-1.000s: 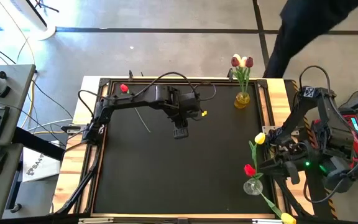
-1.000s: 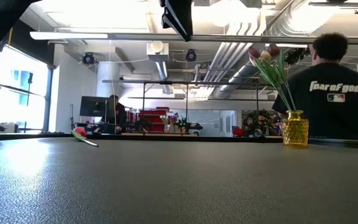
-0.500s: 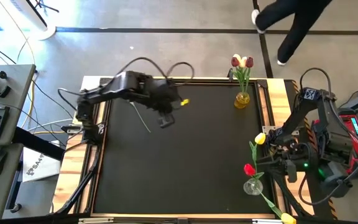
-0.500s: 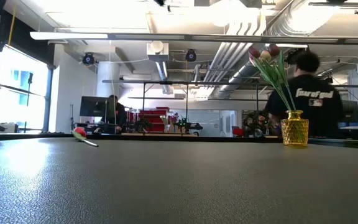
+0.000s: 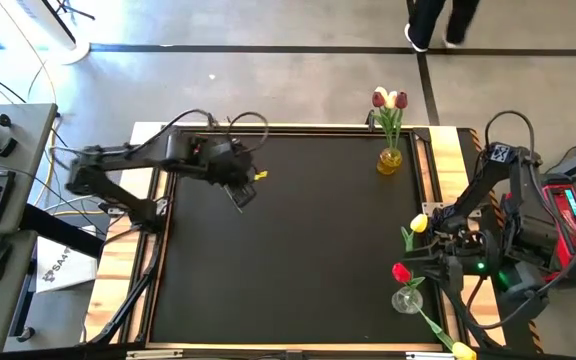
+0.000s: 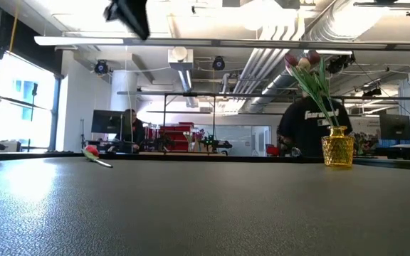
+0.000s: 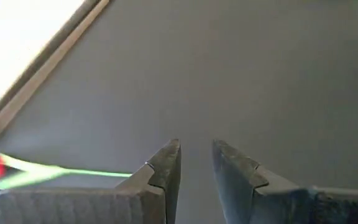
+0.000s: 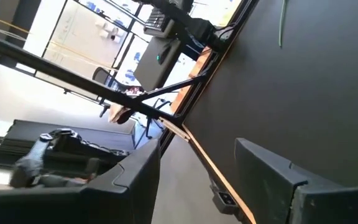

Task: Sort flowers into vase by color
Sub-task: Put the red flower into the transparent flower vase

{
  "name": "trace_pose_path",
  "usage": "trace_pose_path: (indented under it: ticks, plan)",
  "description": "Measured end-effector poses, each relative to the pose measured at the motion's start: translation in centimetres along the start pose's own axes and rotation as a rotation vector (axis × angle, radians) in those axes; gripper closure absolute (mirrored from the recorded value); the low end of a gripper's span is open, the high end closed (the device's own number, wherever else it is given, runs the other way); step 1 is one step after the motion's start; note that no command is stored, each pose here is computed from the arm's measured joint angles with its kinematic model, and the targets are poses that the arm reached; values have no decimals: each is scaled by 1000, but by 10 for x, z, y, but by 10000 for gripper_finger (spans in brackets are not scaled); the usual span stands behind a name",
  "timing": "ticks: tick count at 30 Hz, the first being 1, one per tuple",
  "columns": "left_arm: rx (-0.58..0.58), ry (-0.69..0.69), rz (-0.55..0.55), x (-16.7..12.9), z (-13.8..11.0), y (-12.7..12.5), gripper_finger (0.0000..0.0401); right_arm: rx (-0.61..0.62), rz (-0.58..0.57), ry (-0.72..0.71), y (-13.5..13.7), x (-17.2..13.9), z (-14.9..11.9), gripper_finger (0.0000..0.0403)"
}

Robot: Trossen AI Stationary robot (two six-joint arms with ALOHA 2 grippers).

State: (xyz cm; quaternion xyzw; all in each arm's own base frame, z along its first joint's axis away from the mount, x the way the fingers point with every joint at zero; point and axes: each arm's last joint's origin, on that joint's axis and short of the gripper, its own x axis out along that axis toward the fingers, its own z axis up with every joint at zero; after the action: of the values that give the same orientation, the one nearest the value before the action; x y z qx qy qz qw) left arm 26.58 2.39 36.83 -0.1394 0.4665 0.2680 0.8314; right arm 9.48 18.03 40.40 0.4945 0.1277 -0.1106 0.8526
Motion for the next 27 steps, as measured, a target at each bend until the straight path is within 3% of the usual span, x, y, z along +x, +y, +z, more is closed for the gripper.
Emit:
trace_pose_path:
  ticks: [3,8,14,22,27]
  plan:
    - [-138,-41,9,21,-28,18,323,2,-6,-7,0,2,1,209]
    - [-396,-124,187,51,-65,51,315,5,-26,9,0,6,2,209]
    - [-783,-101,383,87,-88,88,273,17,-54,2,0,13,6,209]
    - [-951,-45,501,142,-96,121,209,47,-92,20,1,23,10,209]
    - [-1161,38,565,169,-101,150,187,56,-102,19,1,26,12,209]
